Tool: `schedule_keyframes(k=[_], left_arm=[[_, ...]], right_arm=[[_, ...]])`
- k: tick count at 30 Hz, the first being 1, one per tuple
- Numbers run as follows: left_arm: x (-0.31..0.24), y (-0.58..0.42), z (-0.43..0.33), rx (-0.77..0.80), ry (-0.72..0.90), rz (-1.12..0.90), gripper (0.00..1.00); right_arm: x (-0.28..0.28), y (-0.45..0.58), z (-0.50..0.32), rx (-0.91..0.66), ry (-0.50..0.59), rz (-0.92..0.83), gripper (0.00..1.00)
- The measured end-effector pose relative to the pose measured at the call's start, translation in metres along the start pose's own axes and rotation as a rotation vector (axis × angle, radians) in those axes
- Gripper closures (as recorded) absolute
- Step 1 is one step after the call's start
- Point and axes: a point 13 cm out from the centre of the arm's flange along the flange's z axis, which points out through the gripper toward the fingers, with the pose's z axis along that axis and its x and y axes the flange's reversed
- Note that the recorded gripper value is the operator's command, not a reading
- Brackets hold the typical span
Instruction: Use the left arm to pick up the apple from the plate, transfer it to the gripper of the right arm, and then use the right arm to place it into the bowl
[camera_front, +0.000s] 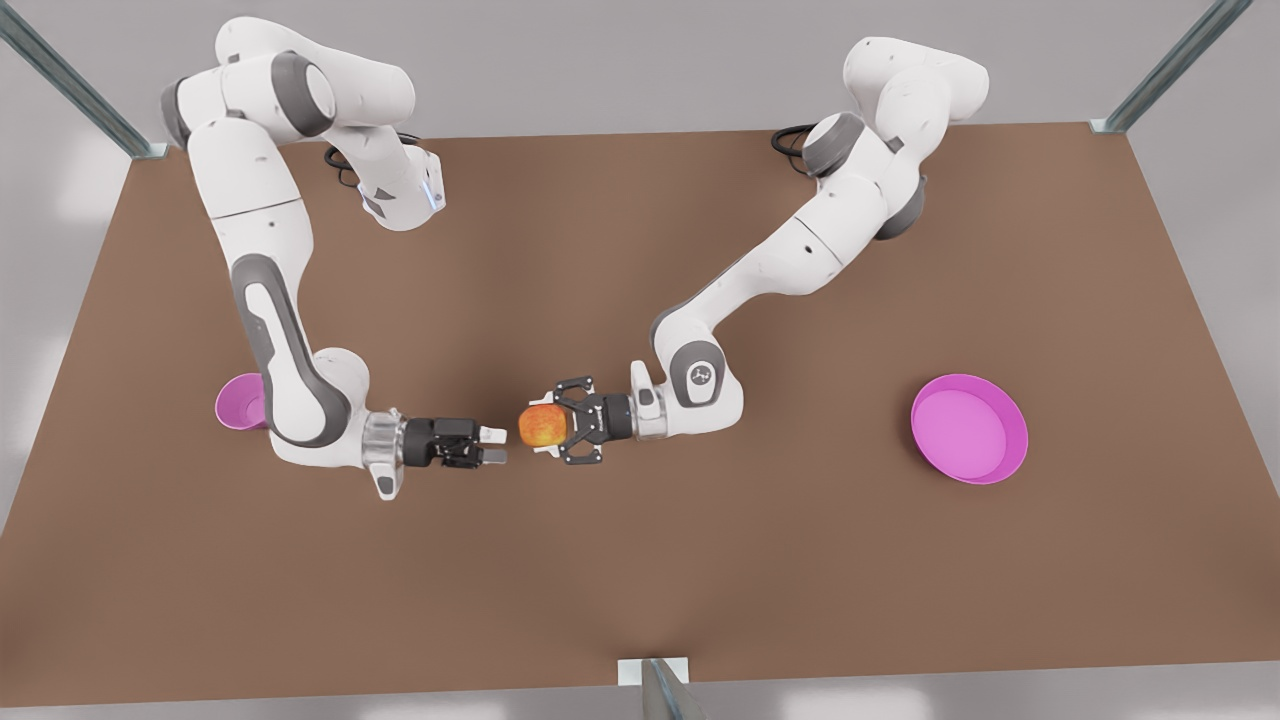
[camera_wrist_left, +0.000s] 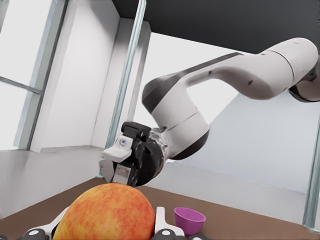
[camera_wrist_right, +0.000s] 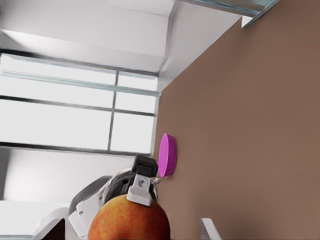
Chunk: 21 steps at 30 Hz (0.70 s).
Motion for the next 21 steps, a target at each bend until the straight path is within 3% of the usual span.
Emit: schedule_keyframes(k=[21], left_arm=[[0.005,0.000,0.000,-0.008,0.011,0.140,0.36]], right_arm=[[0.017,0.009,0.048,-0.005,-0.044,-0.078,0.00]])
